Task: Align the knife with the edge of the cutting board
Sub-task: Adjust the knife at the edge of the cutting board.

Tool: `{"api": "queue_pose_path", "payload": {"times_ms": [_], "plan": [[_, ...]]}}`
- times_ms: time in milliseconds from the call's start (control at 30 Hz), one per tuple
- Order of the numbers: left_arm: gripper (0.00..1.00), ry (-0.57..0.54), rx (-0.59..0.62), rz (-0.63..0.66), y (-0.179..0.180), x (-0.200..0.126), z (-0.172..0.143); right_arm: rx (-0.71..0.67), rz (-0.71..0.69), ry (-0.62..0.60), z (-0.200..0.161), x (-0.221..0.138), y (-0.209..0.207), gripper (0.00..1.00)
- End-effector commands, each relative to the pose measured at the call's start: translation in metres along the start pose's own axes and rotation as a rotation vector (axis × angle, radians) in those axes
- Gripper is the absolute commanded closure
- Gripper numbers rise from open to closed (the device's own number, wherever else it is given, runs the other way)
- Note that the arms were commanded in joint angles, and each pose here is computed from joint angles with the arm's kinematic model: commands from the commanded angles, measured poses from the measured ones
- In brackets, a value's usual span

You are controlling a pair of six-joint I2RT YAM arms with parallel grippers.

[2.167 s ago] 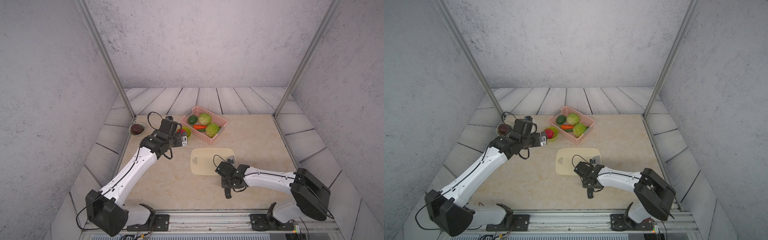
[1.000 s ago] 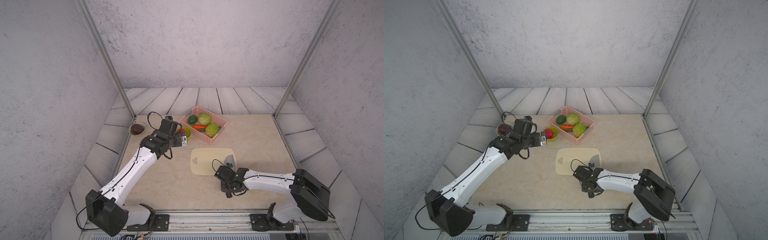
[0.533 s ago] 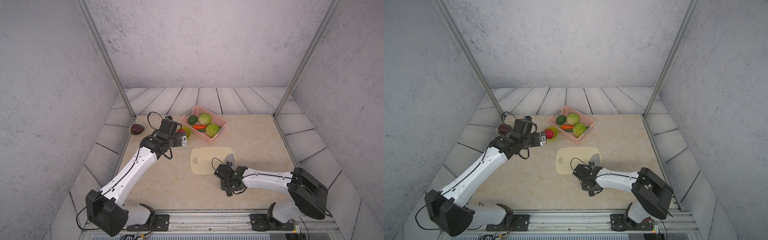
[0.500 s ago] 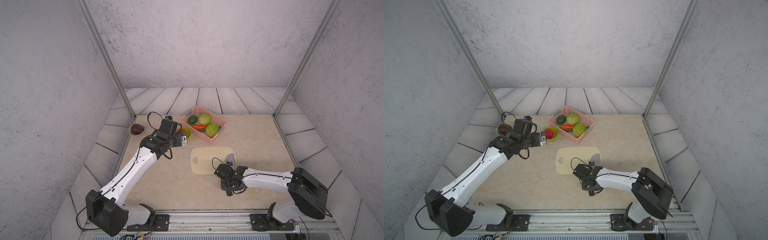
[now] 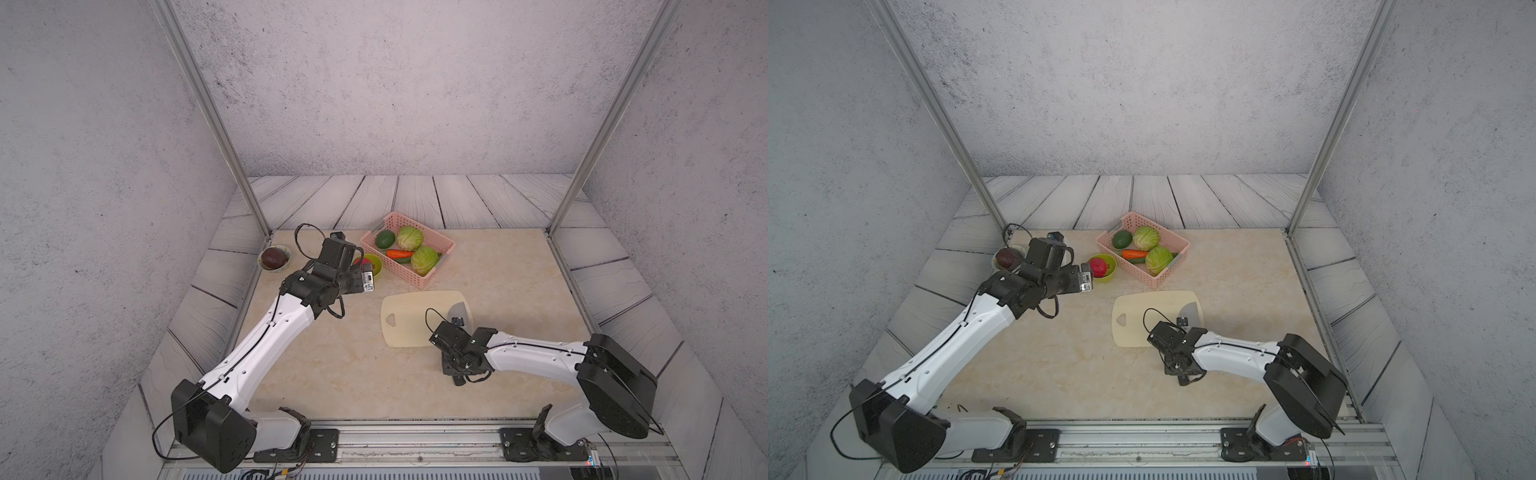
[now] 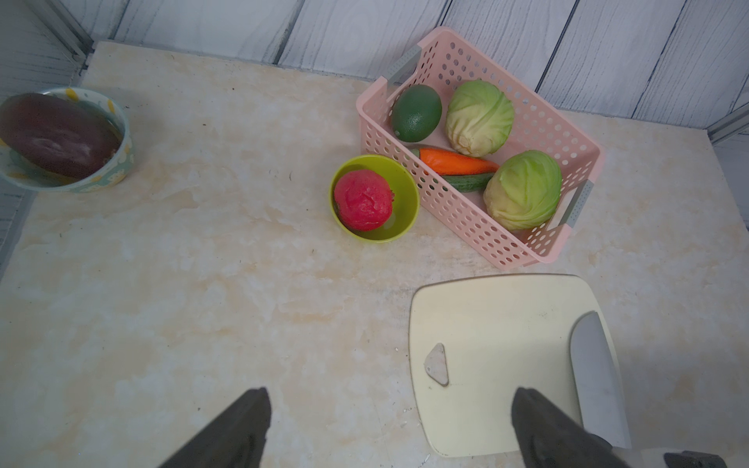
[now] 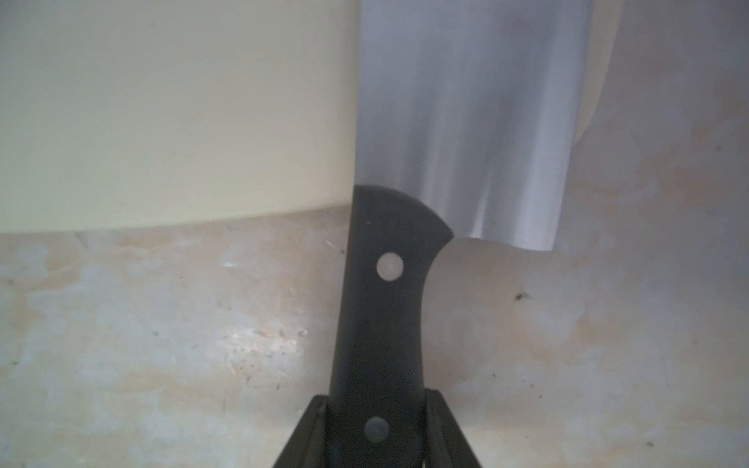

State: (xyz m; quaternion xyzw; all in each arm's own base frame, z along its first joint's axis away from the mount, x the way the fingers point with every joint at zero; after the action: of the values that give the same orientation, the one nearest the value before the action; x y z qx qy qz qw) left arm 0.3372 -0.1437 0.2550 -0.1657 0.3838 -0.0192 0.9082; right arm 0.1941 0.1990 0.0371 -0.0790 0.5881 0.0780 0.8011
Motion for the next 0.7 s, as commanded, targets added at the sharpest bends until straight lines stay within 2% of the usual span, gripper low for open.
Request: {"api": "queue_pose_path", "payload": {"times_ms": [0, 667], "plan": [[0.02, -0.003, 0.007, 0.016, 0.002, -0.001, 0.001, -0.02, -0.022, -0.051, 0.016, -0.006, -0.002, 0.83], [0.02, 0.018, 0.015, 0.036, 0.003, 0.007, -0.003, -0.021, -0.003, -0.015, 0.028, 0.016, -0.017, 0.85]]}}
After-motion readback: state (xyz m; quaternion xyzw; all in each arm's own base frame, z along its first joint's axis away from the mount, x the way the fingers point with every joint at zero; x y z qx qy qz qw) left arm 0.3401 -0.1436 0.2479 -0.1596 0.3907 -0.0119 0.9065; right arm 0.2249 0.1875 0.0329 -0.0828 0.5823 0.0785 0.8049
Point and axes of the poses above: each gripper's point midway between its finger pads, its own x axis out along the fingers, its own y axis along the line the jaws close on, z = x × y, the point moved 1 cm from there along -x, back along the fingers, and after that the axes turned 11 degrees about -x, right-handed, at the moved point
